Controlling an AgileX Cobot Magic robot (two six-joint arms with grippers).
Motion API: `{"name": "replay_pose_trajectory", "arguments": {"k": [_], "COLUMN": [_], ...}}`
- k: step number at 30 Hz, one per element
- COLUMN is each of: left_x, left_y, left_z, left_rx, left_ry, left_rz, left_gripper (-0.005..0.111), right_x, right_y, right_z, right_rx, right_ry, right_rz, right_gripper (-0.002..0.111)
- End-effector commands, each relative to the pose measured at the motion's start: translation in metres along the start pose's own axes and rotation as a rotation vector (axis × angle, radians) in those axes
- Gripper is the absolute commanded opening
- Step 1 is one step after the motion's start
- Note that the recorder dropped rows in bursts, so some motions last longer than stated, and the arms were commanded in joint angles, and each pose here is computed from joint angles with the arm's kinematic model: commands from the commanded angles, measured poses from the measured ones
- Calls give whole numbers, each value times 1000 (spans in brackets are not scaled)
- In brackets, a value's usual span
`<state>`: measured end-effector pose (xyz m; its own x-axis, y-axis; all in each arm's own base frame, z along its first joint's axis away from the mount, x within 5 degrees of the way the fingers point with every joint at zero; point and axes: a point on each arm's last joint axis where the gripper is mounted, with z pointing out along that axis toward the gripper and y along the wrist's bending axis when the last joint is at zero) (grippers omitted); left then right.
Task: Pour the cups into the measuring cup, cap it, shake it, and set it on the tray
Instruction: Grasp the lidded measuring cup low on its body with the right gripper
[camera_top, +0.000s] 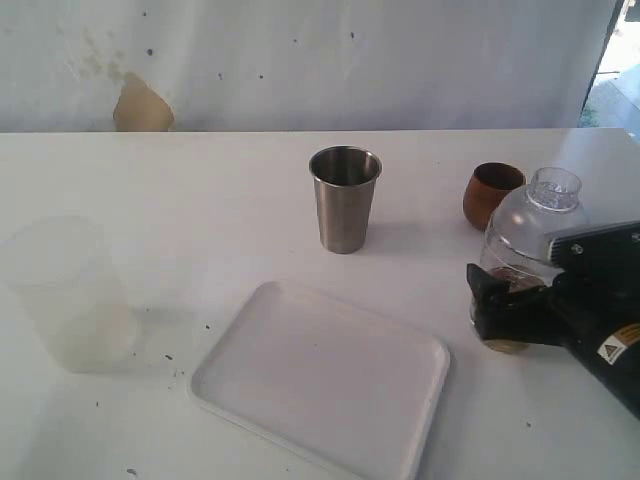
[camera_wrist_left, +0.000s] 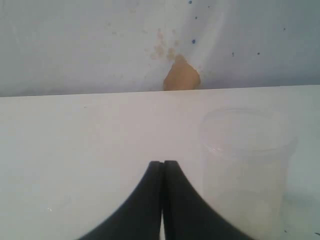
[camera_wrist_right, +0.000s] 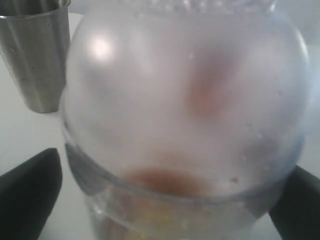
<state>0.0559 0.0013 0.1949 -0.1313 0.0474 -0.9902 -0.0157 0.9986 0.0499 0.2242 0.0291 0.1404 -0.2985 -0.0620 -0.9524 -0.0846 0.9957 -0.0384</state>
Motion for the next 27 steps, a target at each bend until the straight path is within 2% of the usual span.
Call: {"name": "replay_pose_trajectory", "arguments": {"k": [1,12,17,27], "left_x": [0,0,0,0], "left_y": [0,0,0,0], "left_z": [0,0,0,0], "left_rx": [-3,-3,-3,-3], "left_ry": [-14,-14,-14,-14], "left_rz": [-7,-7,-7,-7], "left_gripper": [0,0,0,0], "right_x": [6,8,6,1], "right_y": [2,2,2,0], "right_z": [11,12,12,17], "right_rx": [-10,-9,-8,28], "right_ry": [18,25,7,-9], "right_rz": [-17,-15,99,85], "right_gripper": [105,105,105,102]}}
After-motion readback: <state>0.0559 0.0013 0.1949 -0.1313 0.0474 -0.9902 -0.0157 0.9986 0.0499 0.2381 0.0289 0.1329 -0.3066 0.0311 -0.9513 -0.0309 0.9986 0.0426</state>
